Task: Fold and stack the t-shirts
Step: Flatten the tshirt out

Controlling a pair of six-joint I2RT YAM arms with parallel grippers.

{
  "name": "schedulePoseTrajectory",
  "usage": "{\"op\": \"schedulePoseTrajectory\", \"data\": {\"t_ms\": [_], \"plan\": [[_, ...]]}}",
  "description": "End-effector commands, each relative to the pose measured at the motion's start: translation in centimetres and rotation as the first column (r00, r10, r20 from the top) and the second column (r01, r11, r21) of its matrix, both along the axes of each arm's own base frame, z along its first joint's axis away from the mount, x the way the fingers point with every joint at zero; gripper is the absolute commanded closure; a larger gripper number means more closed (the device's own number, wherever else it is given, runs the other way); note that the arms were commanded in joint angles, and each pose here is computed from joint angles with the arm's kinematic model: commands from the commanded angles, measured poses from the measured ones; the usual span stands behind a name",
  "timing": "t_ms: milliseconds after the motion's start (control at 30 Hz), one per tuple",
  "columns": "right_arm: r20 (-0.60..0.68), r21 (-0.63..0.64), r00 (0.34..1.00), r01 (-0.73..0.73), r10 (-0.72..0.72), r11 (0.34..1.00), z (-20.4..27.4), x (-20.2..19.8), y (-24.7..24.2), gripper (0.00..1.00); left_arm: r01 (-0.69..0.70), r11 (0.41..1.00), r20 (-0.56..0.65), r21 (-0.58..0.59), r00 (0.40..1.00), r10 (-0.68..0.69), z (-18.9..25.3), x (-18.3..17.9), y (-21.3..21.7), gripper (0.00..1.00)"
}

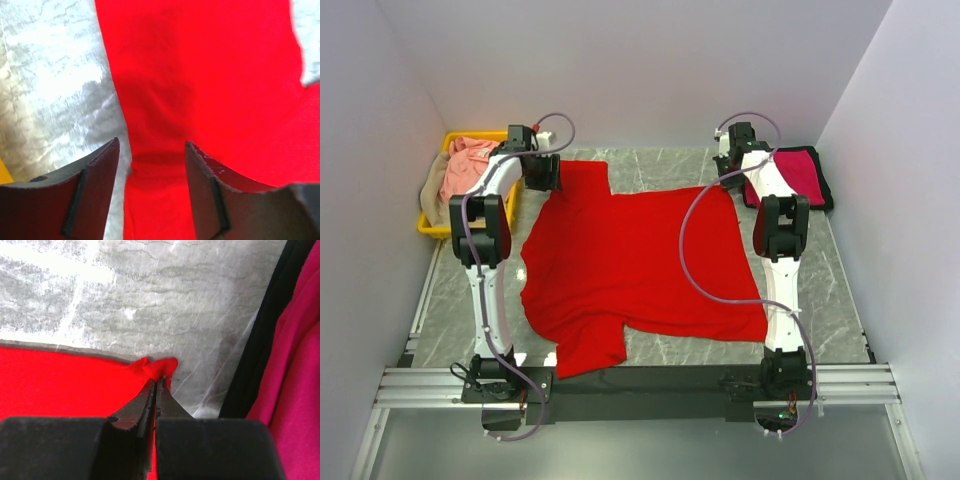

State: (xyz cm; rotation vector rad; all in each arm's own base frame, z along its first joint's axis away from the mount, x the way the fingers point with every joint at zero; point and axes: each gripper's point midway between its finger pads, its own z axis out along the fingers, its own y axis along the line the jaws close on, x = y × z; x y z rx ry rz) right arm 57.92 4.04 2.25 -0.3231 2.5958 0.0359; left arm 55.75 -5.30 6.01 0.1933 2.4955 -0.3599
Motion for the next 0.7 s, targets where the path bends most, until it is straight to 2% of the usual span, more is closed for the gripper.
{"op": "schedulePoseTrajectory", "data": {"t_ms": [0, 300, 500, 533, 600, 633, 667], "plan": [[0.009, -0.002, 1.0, -0.017, 0.017, 1.0, 0.5, -0.2, 0.2, 1.0, -0.027, 0.999, 0.004, 0.03, 1.0, 0.027, -0.7, 1.0, 0.5, 0.41], [0.006, 0.001, 1.0, -0.021, 0.021, 1.0, 0.9, -0.4, 0.2, 1.0, 0.033, 0.997, -0.024, 0.065, 0.999, -0.032, -3.2, -0.1, -1.1, 0.45], [0.006, -0.001, 1.0, -0.02, 0.02, 1.0, 1.2, -0.7, 0.2, 1.0, 0.067, 0.993, -0.048, 0.094, 0.997, -0.062, -4.7, -0.4, -2.1, 0.55], [0.006, -0.001, 1.0, -0.018, 0.018, 1.0, 1.3, -0.7, 0.1, 1.0, 0.059, 0.993, -0.051, 0.102, 0.997, -0.054, -5.2, -0.3, -1.9, 0.59], [0.011, -0.003, 1.0, -0.022, 0.022, 1.0, 1.6, -0.7, 0.1, 1.0, 0.033, 0.992, -0.033, 0.122, 0.999, -0.029, -4.8, 0.5, -1.3, 0.78], [0.014, -0.004, 1.0, -0.025, 0.025, 1.0, 1.8, -0.6, 0.1, 1.0, 0.021, 0.991, -0.03, 0.129, 0.999, -0.017, -4.9, 0.8, -1.0, 0.9], [0.023, -0.002, 0.999, -0.024, 0.024, 1.0, 2.2, -0.5, 0.0, 1.0, 0.004, 0.991, -0.013, 0.132, 1.0, -0.002, -4.4, 1.3, -0.4, 0.95]]}}
